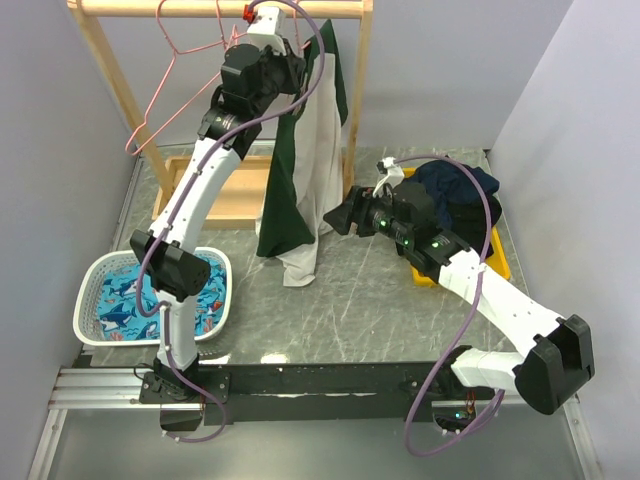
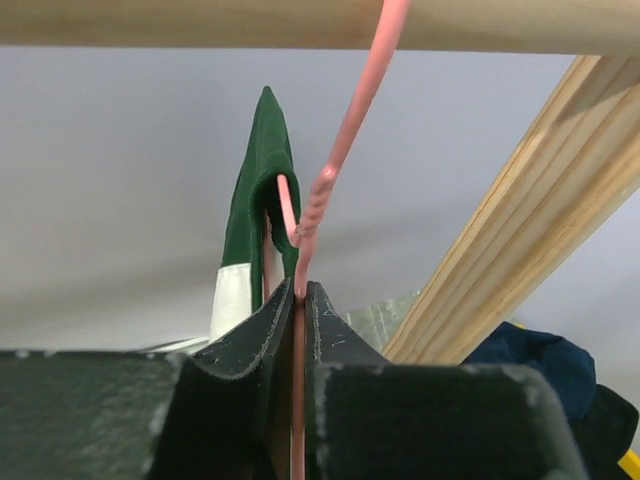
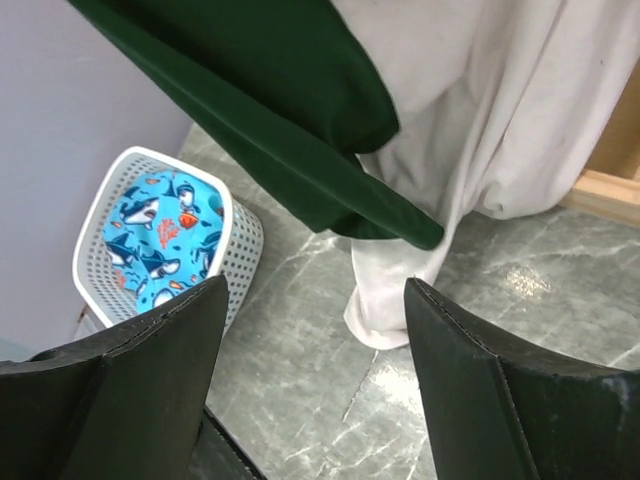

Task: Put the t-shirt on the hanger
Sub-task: Place the hanger at the clothesline.

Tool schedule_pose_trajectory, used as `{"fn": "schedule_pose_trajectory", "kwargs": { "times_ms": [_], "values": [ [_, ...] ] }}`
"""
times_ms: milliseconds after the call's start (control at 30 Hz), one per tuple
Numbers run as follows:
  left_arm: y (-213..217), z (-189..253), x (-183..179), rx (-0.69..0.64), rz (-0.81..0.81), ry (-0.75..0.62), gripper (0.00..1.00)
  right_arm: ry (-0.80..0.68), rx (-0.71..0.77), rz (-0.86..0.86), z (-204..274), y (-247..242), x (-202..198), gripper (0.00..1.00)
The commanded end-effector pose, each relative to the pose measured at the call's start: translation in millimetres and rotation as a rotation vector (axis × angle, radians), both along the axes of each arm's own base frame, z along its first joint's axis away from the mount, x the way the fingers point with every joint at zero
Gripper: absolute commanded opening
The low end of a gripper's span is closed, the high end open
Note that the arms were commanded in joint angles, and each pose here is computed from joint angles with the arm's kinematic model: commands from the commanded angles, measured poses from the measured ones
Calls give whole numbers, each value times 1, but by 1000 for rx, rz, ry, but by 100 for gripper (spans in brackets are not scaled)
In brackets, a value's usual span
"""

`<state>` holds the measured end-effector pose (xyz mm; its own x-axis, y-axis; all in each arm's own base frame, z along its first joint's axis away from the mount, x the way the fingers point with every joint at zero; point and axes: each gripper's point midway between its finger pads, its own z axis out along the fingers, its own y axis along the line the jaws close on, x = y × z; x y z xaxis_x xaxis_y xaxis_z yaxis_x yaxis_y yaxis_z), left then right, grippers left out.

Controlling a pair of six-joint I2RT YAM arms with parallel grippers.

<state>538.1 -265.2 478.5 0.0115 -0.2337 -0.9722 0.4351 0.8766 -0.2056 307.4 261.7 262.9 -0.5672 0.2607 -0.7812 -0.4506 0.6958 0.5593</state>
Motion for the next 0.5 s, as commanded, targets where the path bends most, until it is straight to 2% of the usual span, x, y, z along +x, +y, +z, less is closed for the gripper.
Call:
{"fn": "schedule_pose_trajectory", "kwargs": {
  "times_ms": [0, 67, 100, 167, 233, 367, 400, 467],
  "values": [
    [14, 73, -32, -81, -11, -155, 15, -45, 9, -7, 1, 3, 5, 79],
    [15, 77, -36, -95, -18, -158, 24, -43, 8, -9, -1, 2, 3, 80],
    [15, 78, -38, -99, -23, -160, 34, -40, -4, -16, -5, 1, 4, 80],
    [15, 83, -47, -108, -43, -166, 38, -27, -25, -33, -14, -3, 5, 82],
    [16, 89, -54, -111, -56, -171, 52, -8, -55, -51, -27, -7, 6, 83],
    [23, 111, -82, -128, -91, -199, 68, 47, -86, -82, -57, -11, 7, 87],
    [22, 113, -88, -131, -109, -200, 77, 72, -95, -91, -68, -12, 6, 87],
    [24, 122, -102, -144, -131, -212, 84, 95, -114, -113, -84, -11, 11, 88]
  ]
}}
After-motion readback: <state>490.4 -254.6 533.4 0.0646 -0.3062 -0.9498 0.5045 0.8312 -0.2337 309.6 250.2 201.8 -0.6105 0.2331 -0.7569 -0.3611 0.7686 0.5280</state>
